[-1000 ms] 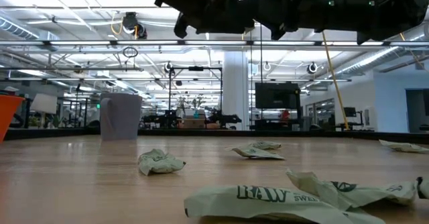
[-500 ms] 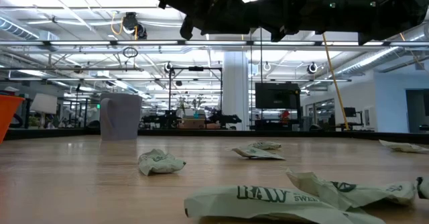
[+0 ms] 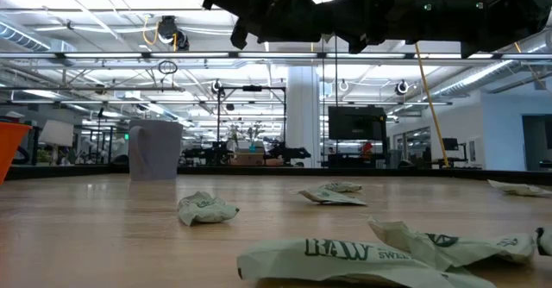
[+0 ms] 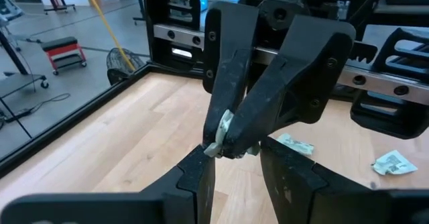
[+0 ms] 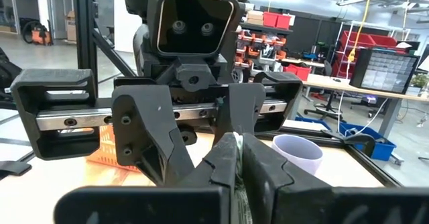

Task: Pick and place Stevia / Truvia into bins
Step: Put the stevia packet into the orange bin

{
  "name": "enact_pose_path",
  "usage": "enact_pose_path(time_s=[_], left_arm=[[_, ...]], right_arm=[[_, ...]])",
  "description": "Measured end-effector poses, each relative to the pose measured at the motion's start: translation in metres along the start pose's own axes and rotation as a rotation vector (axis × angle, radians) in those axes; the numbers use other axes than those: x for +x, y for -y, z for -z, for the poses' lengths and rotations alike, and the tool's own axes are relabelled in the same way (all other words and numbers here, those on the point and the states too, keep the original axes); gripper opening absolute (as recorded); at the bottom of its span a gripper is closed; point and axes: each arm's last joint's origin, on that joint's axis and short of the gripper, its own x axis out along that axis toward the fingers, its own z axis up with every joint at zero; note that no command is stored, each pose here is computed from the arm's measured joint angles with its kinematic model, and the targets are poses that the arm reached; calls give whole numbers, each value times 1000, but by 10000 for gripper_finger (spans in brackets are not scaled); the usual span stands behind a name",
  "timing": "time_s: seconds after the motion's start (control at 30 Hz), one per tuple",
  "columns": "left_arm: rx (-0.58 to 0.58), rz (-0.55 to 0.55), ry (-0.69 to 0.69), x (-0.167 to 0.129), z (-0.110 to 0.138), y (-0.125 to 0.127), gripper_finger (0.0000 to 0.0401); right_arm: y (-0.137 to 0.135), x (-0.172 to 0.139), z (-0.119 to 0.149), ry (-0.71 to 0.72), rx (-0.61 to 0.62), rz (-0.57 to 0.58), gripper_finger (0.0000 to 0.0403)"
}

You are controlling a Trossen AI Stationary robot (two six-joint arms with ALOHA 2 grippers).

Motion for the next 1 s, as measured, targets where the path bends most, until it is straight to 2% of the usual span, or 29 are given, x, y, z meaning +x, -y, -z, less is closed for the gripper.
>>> enact_pose_path(time_s=[0.13, 0.33, 0.5, 0.83, 1.0], left_arm=[[9, -4, 1, 0, 0, 0, 102], [13, -8, -2, 0, 0, 0, 14], [16, -7, -2, 0, 0, 0, 13], [24, -6, -25, -1, 3, 0, 5], [28, 0, -25, -3, 3, 3, 4]], right_arm=[[0, 0, 0, 0, 2, 0, 26], [0, 0, 0, 1, 2, -1, 39], [0, 0, 0, 1, -7, -1, 59], [0, 0, 0, -2, -18, 3, 135], [1, -1, -3, 11, -25, 5, 158]])
